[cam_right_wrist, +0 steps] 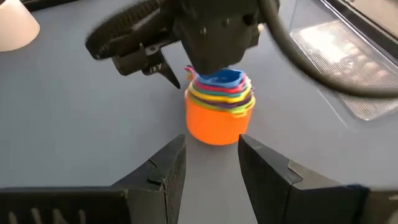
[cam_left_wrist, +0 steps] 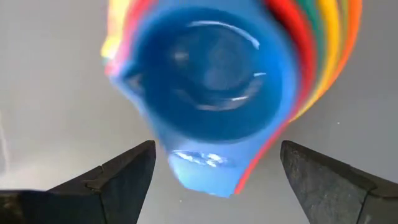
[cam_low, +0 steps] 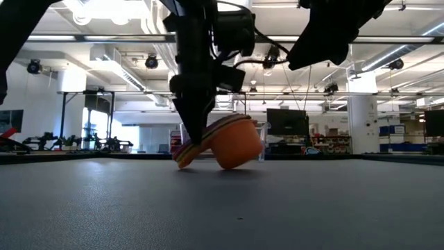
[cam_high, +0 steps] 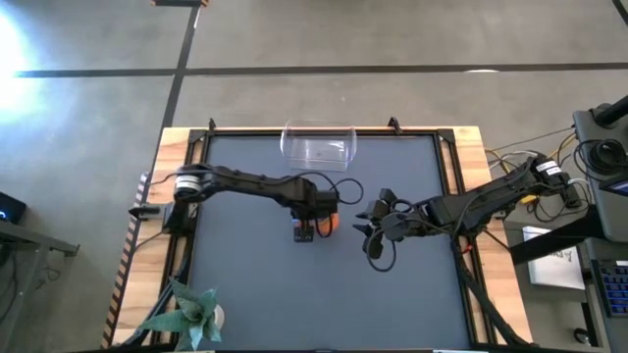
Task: Nest measuring cups in basket
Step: Put the stacked measuring cups into the transparent bin
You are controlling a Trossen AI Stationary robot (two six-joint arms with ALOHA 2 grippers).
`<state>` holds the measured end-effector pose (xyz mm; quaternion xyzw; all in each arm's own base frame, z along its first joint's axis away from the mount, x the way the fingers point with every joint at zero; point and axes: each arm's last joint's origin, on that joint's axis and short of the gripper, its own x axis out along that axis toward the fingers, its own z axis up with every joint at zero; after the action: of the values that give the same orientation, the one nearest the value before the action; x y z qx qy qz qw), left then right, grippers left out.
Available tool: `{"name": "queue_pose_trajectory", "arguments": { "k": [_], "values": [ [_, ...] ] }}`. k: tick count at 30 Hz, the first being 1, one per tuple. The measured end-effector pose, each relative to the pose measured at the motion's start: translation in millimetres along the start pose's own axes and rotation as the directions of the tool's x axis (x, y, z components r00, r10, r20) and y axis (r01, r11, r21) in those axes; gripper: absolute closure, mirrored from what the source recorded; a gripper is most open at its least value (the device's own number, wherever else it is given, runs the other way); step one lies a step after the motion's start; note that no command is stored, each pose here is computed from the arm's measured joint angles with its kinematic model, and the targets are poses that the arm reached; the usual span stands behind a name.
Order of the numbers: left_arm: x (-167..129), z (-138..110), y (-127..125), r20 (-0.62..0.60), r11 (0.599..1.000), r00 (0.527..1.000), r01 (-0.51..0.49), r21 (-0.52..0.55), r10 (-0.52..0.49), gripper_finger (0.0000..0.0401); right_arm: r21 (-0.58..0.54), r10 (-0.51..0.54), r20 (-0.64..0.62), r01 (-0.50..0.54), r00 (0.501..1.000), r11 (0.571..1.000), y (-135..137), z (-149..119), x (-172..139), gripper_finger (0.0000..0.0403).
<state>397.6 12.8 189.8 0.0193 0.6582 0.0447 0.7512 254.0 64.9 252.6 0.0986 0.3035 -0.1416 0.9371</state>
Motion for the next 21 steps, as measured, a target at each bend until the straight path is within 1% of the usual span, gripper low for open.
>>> {"name": "queue_pose_trajectory", "arguments": {
  "k": [10,14,18,21],
  "values": [
    [-34.1,-5.1,3.5,0.085,1.0,0.996,-0.007,-0.014,0.008,0.0074,0.006,0.004,0.013,-0.004,1.0,1.0,0.6,1.3,0.0,0.0268],
    [-46.9,-8.1,4.6,0.114,1.0,0.993,-0.007,-0.016,0.009,0.0074,0.007,0.019,0.071,-0.02,0.997,1.0,4.0,4.9,5.2,0.0268],
    [-63.3,-12.5,6.1,0.153,1.0,0.988,-0.008,-0.012,0.01,0.0074,-0.061,0.046,0.142,-0.038,0.989,0.997,11.7,5.5,23.0,0.0268],
    [-74.6,-15.7,5.7,0.184,1.0,0.983,-0.01,0.006,0.009,0.0074,-0.117,0.042,0.143,-0.025,0.989,0.993,15.2,2.0,37.8,0.0269]
  ]
}}
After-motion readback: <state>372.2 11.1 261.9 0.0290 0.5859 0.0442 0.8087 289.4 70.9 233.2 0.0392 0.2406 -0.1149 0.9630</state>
